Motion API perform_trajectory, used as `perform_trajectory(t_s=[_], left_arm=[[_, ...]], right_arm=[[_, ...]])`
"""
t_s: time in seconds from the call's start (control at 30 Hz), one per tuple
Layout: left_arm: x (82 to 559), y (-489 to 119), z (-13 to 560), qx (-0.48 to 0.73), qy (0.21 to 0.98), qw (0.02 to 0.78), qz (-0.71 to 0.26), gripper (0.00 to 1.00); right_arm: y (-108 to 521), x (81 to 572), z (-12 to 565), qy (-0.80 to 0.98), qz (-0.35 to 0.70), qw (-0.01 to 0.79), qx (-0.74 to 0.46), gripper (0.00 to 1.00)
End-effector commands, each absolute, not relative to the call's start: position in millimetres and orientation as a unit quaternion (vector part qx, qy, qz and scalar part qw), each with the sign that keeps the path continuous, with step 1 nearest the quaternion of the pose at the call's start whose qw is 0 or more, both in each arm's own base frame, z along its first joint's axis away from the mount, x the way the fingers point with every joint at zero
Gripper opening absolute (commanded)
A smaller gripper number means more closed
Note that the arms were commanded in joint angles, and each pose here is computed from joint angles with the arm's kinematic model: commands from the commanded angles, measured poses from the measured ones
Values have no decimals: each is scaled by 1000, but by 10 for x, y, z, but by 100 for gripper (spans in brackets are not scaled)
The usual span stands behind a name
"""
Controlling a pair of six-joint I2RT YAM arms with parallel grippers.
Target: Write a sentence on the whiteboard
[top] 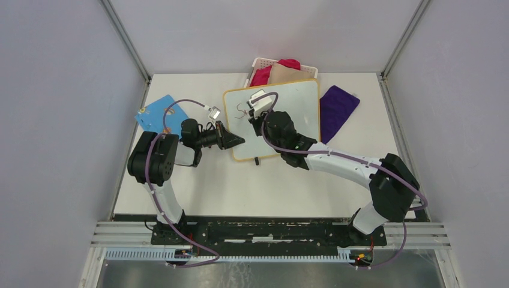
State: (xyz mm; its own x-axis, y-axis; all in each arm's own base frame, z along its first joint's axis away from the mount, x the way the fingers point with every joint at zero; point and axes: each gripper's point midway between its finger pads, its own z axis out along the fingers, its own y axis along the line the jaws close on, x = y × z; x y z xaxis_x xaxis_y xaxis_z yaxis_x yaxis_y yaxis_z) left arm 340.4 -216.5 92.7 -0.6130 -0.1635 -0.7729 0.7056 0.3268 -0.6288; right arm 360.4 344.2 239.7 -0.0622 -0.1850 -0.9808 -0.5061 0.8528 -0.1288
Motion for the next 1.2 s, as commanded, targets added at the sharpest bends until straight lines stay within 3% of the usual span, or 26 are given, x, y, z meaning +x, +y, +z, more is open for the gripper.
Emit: perform_trajectory(t_s=[0.0,1.17], left_arm=[[3481,-2149,903,191,720,411,-526,2],[3458,-2169,872,194,724,405,-524,2]], right_arm=[[3344,3769,2610,710,113,663,-208,0],[3099,3611,2299,726,110,644,-216,0]])
